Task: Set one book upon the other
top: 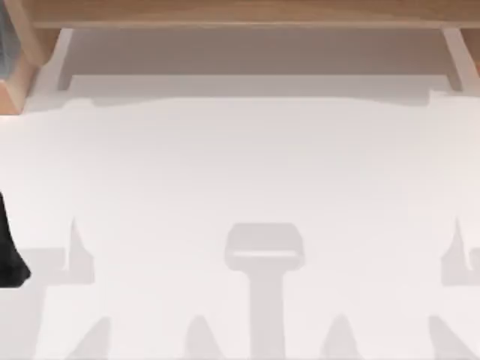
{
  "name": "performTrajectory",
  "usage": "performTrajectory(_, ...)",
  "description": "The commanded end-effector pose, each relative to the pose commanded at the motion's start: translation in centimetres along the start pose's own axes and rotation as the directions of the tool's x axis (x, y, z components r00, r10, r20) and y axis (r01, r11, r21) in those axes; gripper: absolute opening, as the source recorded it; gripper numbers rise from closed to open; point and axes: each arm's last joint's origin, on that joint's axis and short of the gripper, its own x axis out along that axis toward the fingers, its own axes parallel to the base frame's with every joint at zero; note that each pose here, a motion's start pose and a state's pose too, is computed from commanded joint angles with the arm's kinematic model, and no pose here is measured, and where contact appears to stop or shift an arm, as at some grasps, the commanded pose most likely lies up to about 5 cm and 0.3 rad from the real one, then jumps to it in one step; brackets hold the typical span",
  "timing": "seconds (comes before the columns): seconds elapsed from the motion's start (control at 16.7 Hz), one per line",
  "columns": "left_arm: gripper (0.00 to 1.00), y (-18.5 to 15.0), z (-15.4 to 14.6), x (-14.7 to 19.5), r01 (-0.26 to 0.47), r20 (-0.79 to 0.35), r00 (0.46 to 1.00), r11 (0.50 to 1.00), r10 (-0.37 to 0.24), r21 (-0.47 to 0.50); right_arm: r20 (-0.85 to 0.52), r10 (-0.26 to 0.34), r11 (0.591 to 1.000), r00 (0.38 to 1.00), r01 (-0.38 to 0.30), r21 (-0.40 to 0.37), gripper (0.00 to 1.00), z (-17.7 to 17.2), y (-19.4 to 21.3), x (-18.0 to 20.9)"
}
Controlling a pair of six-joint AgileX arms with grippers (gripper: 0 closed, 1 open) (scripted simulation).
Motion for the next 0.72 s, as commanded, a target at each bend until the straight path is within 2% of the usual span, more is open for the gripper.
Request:
performTrajectory(0.18,1.0,0.0,0.2,0.0,0.0,0.002,1.0,1.0,0.0,0.0,0.0,0.0,1.0,1.0,0.0,0.0,1.0,0.0,0.0,0.0)
performTrajectory(0.3,1.0,0.1,1.5,0.1,0.001,0.014,1.0,1.0,-0.001,-0.001,0.0,0.0,1.0,1.0,0.0,0.0,1.0,0.0,0.0,0.0)
performTrajectory(0.54,1.0,0.5,6.2,1.4,0.006,0.035,0.999,1.0,-0.006,-0.003,0.0,0.0,1.0,1.0,0.0,0.0,1.0,0.0,0.0,0.0)
performTrajectory(0.72,1.0,1.2,10.2,4.7,0.009,0.02,1.0,1.0,-0.009,-0.006,0.0,0.0,1.0,1.0,0.0,0.0,1.0,0.0,0.0,0.0)
